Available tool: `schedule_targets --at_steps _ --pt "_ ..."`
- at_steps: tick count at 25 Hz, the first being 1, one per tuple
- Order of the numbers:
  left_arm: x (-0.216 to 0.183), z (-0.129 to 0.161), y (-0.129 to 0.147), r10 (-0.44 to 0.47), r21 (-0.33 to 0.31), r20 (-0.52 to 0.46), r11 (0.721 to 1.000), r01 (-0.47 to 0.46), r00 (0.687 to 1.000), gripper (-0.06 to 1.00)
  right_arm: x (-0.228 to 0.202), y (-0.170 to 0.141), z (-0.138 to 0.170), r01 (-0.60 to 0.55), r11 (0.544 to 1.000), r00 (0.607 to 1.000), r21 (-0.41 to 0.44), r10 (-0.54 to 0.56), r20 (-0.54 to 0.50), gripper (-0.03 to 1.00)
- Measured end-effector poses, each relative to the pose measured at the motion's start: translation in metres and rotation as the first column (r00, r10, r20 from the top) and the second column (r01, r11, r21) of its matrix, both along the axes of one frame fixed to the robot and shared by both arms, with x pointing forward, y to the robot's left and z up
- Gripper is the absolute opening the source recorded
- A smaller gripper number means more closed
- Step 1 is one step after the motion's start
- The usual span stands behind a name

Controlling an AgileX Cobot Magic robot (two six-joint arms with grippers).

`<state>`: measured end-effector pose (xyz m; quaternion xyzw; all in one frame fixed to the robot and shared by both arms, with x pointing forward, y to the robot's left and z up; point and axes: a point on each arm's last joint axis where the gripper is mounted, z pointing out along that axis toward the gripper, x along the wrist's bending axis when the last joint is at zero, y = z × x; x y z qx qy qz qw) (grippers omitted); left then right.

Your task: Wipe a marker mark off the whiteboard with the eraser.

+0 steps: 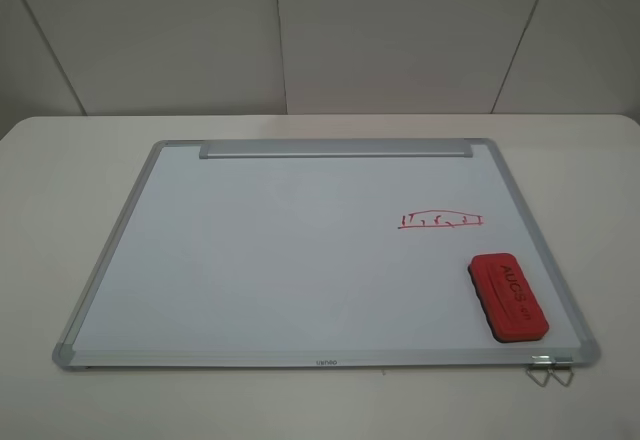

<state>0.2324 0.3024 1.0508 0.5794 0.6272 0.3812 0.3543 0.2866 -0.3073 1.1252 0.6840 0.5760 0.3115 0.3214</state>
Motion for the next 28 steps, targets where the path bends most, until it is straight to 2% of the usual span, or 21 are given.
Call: schedule_targets --at_steps 3,6,14,19,28 --pt "0.000 0.000 0.000 0.000 0.000 0.000 1.000 0.000 1.000 0.78 -0.019 0.000 0.001 -0.006 1.000 0.997 0.015 0.005 0.071 0.71" --pt "0.000 0.000 0.000 0.000 0.000 0.000 1.000 0.000 1.000 0.78 -0.034 0.001 -0.011 -0.023 0.999 0.994 0.029 0.019 0.110 0.71" --pt "0.000 0.000 0.000 0.000 0.000 0.000 1.000 0.000 1.000 0.78 -0.052 0.005 -0.055 -0.131 0.989 0.967 -0.067 0.142 0.210 0.71" --pt "0.000 0.000 0.000 0.000 0.000 0.000 1.000 0.000 1.000 0.78 -0.055 0.006 -0.067 -0.150 0.987 0.968 -0.063 0.160 0.193 0.71" --pt "0.000 0.000 0.000 0.000 0.000 0.000 1.000 0.000 1.000 0.78 -0.055 0.007 -0.068 -0.153 0.987 0.969 -0.059 0.161 0.188 0.71"
